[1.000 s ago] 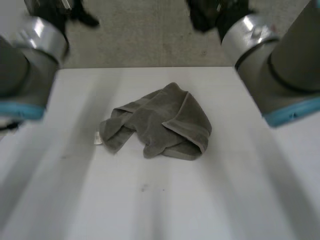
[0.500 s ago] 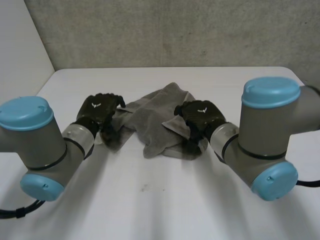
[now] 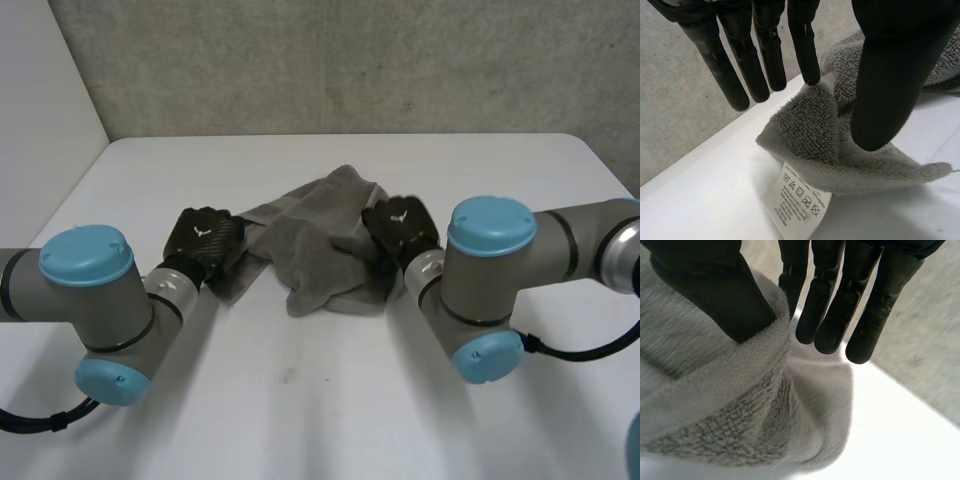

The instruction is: Fold the towel.

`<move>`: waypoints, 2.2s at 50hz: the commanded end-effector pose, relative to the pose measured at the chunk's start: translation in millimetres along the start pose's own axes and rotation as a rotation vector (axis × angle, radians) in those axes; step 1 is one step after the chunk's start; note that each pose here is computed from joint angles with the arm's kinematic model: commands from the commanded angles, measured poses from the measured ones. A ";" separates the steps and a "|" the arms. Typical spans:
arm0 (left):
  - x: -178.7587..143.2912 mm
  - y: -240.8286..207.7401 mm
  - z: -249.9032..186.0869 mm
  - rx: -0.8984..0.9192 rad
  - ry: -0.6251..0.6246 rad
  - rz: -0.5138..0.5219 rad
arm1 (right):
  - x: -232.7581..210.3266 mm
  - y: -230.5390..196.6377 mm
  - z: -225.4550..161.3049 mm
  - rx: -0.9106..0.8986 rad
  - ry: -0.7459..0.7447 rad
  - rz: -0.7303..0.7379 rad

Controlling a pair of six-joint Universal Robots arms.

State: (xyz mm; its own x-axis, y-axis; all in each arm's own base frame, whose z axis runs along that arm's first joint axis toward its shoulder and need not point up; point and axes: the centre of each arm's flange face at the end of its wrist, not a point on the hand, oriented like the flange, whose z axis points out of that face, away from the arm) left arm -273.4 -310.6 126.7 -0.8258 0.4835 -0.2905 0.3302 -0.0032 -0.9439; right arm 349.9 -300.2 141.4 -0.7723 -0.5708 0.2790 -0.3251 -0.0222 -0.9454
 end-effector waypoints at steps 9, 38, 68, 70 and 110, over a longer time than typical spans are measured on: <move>-10.4 18.2 17.7 -0.015 -0.028 0.131 | 60.5 -63.0 -40.2 0.103 0.115 -0.028; -76.9 -81.4 -33.4 0.176 -0.163 0.174 | 122.9 -101.9 -99.9 -0.053 0.191 -0.260; -22.5 -45.4 -60.2 -0.025 0.055 -0.085 | 199.5 -62.9 13.3 0.214 0.413 -0.205; -20.0 -43.8 -61.8 -0.031 0.062 -0.086 | 199.1 -46.2 23.6 0.175 0.412 -0.212; 32.2 10.1 -33.1 -0.089 0.131 0.143 | 89.0 27.6 -111.1 -0.276 0.119 -0.172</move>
State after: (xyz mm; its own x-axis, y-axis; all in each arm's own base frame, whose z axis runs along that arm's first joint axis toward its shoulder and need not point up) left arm -281.3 -258.0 120.4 -0.7333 0.6165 -0.2869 0.4028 0.0540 -0.9137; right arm 213.3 -262.5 163.5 -0.7441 -0.4765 0.4682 -0.5800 0.1131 -0.8067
